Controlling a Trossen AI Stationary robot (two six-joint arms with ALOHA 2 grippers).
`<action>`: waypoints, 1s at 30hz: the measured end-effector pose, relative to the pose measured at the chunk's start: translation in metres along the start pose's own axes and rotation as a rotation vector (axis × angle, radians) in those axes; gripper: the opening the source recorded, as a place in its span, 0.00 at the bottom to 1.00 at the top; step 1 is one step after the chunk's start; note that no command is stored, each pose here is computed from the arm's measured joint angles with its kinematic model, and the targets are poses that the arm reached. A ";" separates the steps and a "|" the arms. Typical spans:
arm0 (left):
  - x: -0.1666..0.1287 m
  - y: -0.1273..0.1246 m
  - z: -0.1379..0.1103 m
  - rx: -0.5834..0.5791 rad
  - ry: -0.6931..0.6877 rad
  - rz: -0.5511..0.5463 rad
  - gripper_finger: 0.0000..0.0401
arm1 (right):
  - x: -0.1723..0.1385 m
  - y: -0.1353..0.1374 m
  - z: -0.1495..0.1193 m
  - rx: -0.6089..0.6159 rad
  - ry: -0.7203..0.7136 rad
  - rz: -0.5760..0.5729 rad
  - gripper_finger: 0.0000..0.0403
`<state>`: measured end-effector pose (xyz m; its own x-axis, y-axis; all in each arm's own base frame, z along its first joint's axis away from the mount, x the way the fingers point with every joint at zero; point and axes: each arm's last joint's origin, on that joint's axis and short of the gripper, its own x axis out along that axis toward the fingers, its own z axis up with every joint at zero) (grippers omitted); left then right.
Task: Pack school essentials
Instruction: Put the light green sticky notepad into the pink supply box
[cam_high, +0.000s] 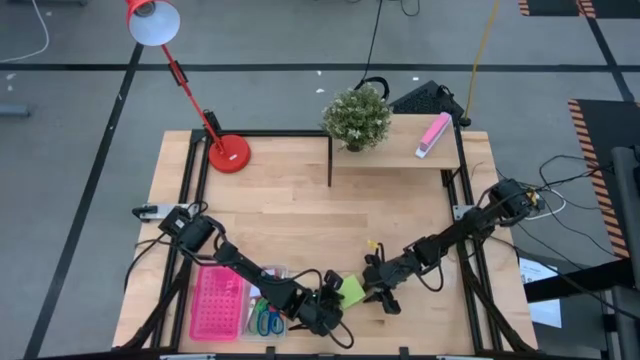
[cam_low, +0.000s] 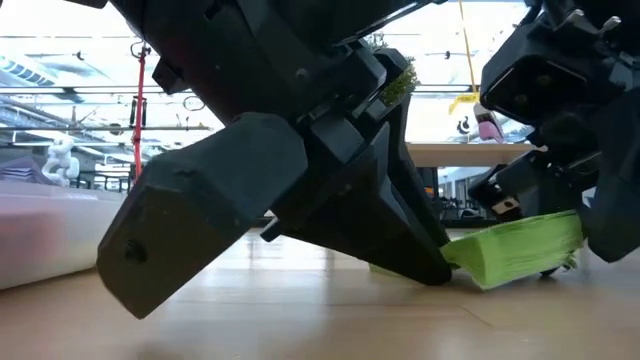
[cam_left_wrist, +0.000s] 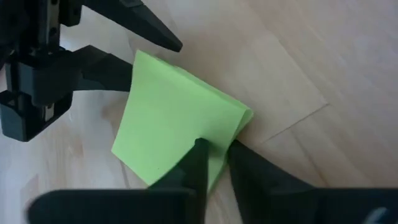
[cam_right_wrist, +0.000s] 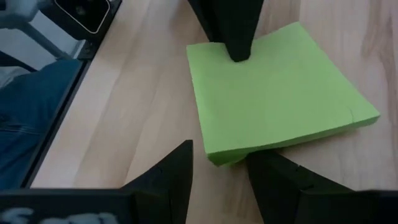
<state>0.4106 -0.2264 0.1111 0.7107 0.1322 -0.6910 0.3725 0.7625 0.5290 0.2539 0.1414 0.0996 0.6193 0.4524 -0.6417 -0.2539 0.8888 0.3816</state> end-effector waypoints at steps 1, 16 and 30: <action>0.000 0.000 0.000 0.001 0.000 0.000 0.13 | 0.000 -0.001 0.000 0.003 0.004 0.003 0.35; -0.035 0.047 0.014 -0.324 -0.040 0.069 0.02 | -0.061 0.012 0.007 -0.152 0.044 -0.333 0.45; -0.041 0.082 0.011 -0.617 -0.057 -0.028 0.04 | -0.062 0.050 0.005 -0.598 -0.125 -0.480 0.68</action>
<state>0.4189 -0.1764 0.1886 0.7426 0.0856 -0.6642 -0.0103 0.9931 0.1165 0.2059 0.1575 0.1617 0.8330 0.0280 -0.5525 -0.2727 0.8897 -0.3661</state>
